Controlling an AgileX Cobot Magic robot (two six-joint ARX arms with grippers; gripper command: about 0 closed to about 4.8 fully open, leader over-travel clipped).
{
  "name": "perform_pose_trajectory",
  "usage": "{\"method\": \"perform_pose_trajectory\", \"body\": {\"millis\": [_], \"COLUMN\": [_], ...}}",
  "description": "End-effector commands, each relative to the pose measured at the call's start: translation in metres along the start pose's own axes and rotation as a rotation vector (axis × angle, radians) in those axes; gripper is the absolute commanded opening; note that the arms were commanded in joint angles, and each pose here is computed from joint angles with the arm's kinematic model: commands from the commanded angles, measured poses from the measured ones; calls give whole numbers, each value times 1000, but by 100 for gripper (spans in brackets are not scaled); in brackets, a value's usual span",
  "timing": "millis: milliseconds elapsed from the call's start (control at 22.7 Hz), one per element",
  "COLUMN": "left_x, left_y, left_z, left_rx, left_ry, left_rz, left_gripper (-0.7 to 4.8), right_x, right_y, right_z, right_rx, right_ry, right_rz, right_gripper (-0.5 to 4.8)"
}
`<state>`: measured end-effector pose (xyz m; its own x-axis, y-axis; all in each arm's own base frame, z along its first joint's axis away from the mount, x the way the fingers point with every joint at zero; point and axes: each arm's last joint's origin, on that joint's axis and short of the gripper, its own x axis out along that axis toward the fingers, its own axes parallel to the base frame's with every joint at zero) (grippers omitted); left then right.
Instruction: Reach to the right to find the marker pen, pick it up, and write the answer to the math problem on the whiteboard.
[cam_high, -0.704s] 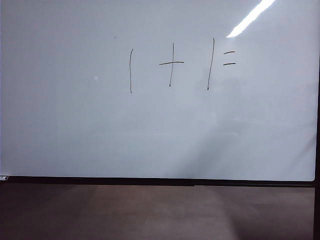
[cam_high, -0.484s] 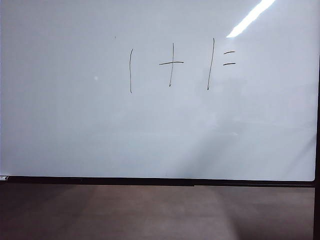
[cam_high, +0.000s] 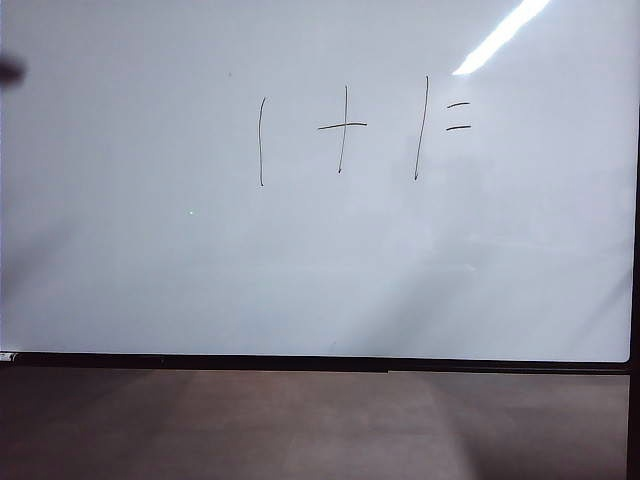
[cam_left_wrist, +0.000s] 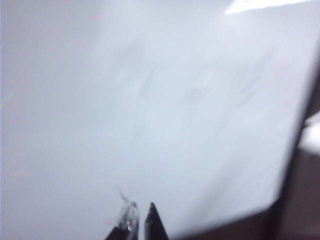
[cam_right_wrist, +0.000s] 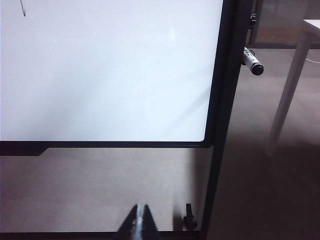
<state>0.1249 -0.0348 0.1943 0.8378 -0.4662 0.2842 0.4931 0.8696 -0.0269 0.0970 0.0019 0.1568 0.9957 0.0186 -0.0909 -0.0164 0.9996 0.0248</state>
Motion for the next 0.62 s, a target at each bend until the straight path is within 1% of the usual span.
{"method": "perform_pose_trajectory", "body": {"millis": [44, 88, 132, 220, 264, 396, 440, 528, 616], "left_x": [13, 19, 31, 60, 75, 130, 146, 180, 204], "left_y": [-12, -15, -17, -24, -28, -45, -51, -68, -86], "left_z": [21, 20, 19, 16, 14, 11, 11, 11, 6], "left_rx": [-80, -97, -126, -136, -125, -119, -109, -67, -30], "left_ry": [-265, -275, -244, -166, -121, 64, 107, 173, 221], "left_rz": [-184, -211, -232, -272, -291, -347, -366, -420, -473], "left_gripper": [27, 27, 28, 27, 27, 27, 28, 27, 27], "right_x": [0, 0, 0, 0, 0, 0, 0, 0, 0], "right_y": [0, 0, 0, 0, 0, 0, 0, 0, 0], "right_z": [-1, -1, -1, -1, -1, -1, -1, -1, -1], "right_rx": [0, 0, 0, 0, 0, 0, 0, 0, 0], "right_ry": [-7, -7, -7, -7, -7, -7, -6, -7, -7], "right_rz": [0, 1, 1, 1, 1, 1, 1, 1, 1], "right_gripper": [-5, -5, -5, -5, -5, -5, -5, -5, -5]}}
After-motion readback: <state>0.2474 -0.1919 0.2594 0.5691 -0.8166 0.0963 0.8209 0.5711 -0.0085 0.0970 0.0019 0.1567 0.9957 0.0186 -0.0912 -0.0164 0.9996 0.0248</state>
